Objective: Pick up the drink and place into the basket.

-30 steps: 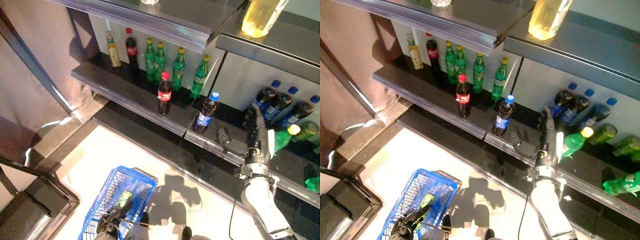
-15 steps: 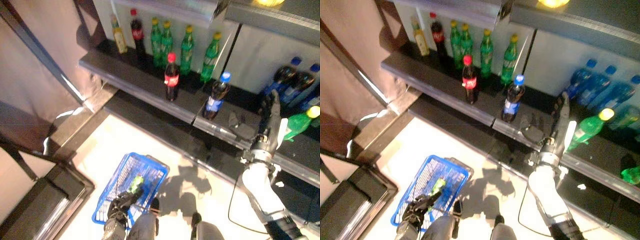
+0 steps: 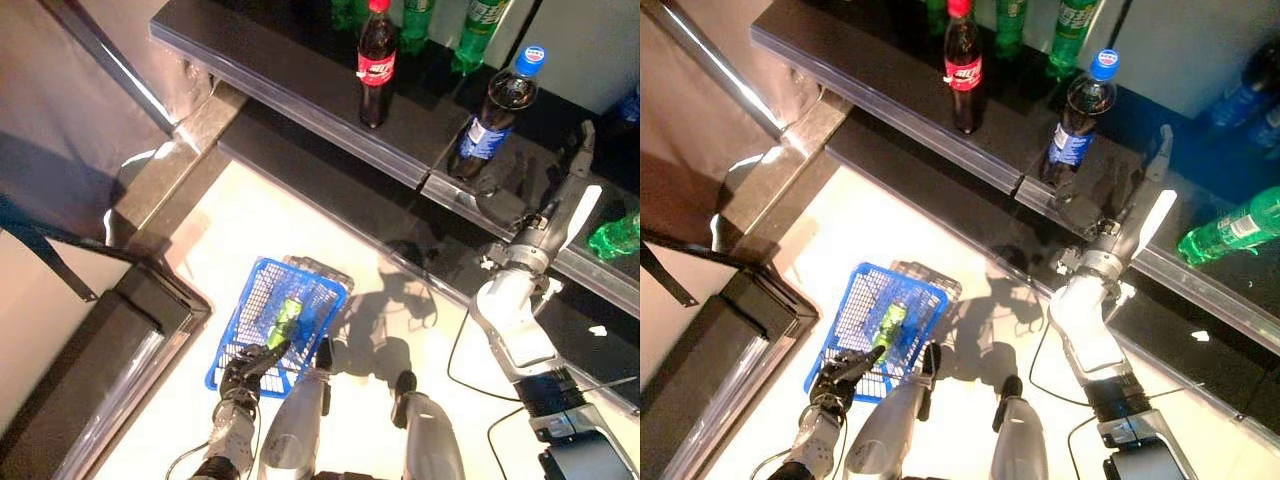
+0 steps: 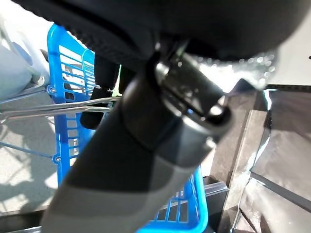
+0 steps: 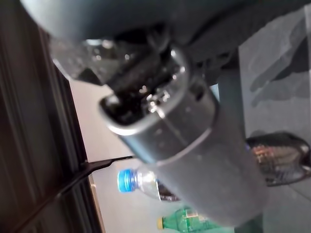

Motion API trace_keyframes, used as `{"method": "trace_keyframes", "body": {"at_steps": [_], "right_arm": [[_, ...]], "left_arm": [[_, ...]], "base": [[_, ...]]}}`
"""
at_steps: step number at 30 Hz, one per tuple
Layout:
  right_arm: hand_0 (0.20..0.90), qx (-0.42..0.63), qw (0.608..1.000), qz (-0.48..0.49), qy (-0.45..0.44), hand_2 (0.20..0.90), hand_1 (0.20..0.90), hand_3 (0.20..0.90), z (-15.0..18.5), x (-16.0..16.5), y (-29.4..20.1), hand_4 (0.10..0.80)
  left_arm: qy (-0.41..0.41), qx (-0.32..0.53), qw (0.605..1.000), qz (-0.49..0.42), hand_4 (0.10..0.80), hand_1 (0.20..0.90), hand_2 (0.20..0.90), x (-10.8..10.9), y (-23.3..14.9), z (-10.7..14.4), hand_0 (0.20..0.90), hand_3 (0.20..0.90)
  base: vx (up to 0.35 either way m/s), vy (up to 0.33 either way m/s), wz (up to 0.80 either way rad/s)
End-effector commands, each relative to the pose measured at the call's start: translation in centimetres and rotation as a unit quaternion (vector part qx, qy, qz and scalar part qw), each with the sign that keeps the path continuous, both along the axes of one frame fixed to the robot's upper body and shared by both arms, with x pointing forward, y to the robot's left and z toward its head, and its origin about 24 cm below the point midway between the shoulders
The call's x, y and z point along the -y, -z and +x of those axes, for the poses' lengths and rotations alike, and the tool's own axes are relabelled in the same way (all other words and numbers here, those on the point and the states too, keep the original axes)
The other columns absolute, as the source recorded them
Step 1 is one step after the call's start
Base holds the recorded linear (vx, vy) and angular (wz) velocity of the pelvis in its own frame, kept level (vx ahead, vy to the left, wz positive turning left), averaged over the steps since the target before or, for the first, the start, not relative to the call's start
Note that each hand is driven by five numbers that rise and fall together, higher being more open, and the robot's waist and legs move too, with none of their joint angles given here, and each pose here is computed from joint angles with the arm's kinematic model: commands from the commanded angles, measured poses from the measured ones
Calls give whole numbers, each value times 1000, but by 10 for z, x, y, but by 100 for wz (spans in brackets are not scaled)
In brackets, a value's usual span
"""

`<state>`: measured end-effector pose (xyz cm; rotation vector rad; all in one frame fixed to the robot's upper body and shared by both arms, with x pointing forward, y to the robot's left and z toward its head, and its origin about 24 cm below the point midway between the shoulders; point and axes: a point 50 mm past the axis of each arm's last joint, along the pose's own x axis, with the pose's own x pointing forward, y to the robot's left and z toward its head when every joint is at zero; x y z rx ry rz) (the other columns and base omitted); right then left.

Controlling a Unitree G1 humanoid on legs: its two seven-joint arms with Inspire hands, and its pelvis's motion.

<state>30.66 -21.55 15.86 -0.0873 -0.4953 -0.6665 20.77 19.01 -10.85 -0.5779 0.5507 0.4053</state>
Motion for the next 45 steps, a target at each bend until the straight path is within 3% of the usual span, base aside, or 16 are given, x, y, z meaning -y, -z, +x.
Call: {"method": "trace_keyframes", "body": {"at_steps": [1,9,23,36,37,38,39,45], "right_arm": [[900,136,990,-23,17,900,900,900,-2,-4,-58,800],[900,157,987,-17,35,900,900,900,14,15,-93,800],[900,193,981,21,17,900,900,900,29,16,-136,800],[900,204,977,61,32,900,900,900,37,40,-170,800],[851,203,977,62,35,851,851,842,38,42,-170,742],[507,203,976,65,41,507,507,442,38,45,-173,342],[300,203,976,67,47,300,300,200,38,49,-175,100],[300,195,976,69,75,300,300,200,37,64,-180,100]], "left_arm": [[32,-119,991,57,100,300,300,-20,30,-68,300,200],[42,-97,992,63,100,300,300,-20,22,-49,300,200],[41,-59,996,61,100,300,300,-21,6,-21,300,200],[54,-57,995,64,100,300,300,-22,2,-13,300,200],[54,-57,995,64,100,300,300,-22,2,-13,300,200],[55,-56,995,64,100,300,300,-23,2,-14,300,200],[56,-56,995,63,100,300,300,-24,2,-15,300,200],[58,-58,994,67,100,300,300,-29,2,-16,300,200]], "base": [[0,0,0],[0,0,0],[-2,2,1],[0,0,1],[0,0,0],[0,0,0],[0,0,0],[0,0,0]]}}
